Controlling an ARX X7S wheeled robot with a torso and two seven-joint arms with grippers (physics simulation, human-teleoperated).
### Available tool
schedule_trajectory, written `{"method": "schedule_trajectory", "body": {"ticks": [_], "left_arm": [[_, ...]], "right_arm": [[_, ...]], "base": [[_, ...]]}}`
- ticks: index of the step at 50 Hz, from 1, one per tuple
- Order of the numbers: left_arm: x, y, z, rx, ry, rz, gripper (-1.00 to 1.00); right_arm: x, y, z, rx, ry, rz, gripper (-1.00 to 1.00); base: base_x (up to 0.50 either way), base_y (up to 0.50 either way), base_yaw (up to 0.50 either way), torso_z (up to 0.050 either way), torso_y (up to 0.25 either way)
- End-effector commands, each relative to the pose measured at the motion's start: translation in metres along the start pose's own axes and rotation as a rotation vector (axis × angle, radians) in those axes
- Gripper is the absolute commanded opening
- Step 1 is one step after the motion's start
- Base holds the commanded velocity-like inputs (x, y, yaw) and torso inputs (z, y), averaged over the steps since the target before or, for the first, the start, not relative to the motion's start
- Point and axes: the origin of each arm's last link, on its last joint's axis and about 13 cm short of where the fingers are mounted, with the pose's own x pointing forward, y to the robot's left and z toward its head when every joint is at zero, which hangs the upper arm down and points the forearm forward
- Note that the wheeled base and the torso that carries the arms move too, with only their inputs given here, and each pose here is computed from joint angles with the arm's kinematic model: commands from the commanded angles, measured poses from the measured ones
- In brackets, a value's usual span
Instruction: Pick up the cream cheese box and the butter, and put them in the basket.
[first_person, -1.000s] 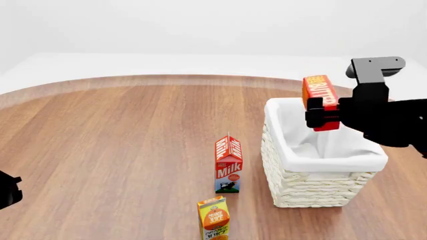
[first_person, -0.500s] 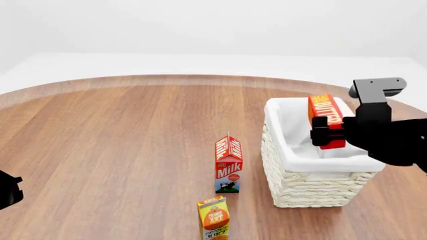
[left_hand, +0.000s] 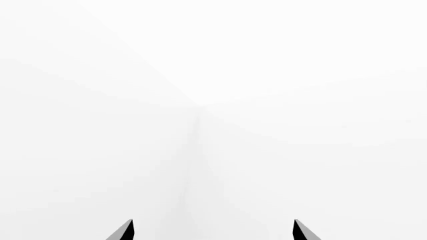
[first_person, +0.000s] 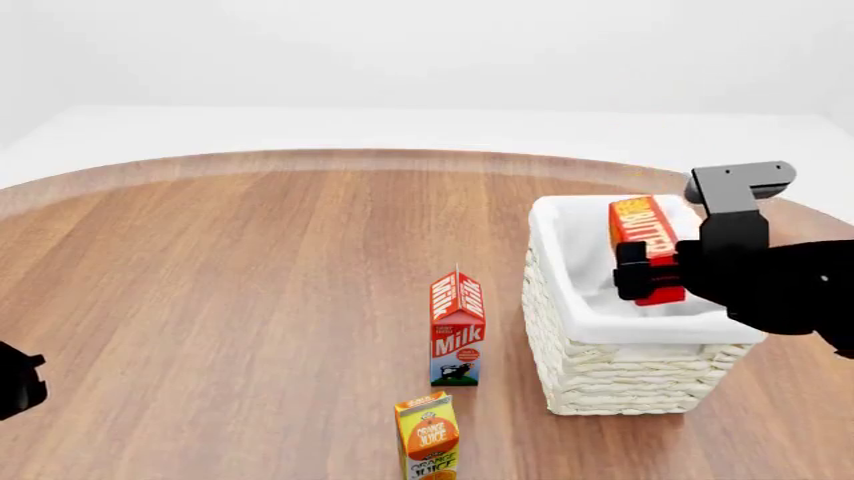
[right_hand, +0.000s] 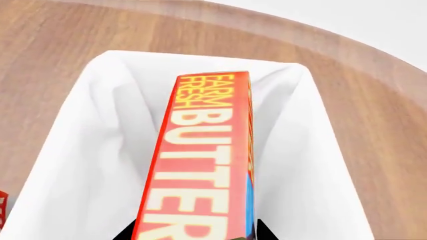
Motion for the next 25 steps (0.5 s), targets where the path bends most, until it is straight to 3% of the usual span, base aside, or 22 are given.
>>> {"method": "schedule_trajectory", "body": {"ticks": [1, 18, 19, 25], "left_arm": [[0.0012, 0.0027, 0.0006, 0.006, -0.027, 0.003, 1.00], [0.0007, 0.0019, -0.0002, 0.007, -0.025, 0.000, 1.00], [0.0006, 0.0018, -0.0002, 0.005, -0.024, -0.001, 1.00], [0.0003, 0.0017, -0.0005, 0.005, -0.024, -0.002, 1.00]], "right_arm": [[0.0025, 0.0024, 0.0102, -0.026, -0.055, 0.013, -1.00], [0.0078, 0.0010, 0.0099, -0.054, -0.054, -0.010, -1.00], [0.0072, 0.0018, 0.0110, -0.058, -0.057, -0.009, 1.00], [0.0058, 0.0024, 0.0143, -0.066, -0.066, -0.001, 1.00]], "base": [[0.00, 0.00, 0.00, 0.000, 0.000], [0.00, 0.00, 0.00, 0.001, 0.002], [0.00, 0.00, 0.00, 0.000, 0.000], [0.00, 0.00, 0.00, 0.000, 0.000]]}}
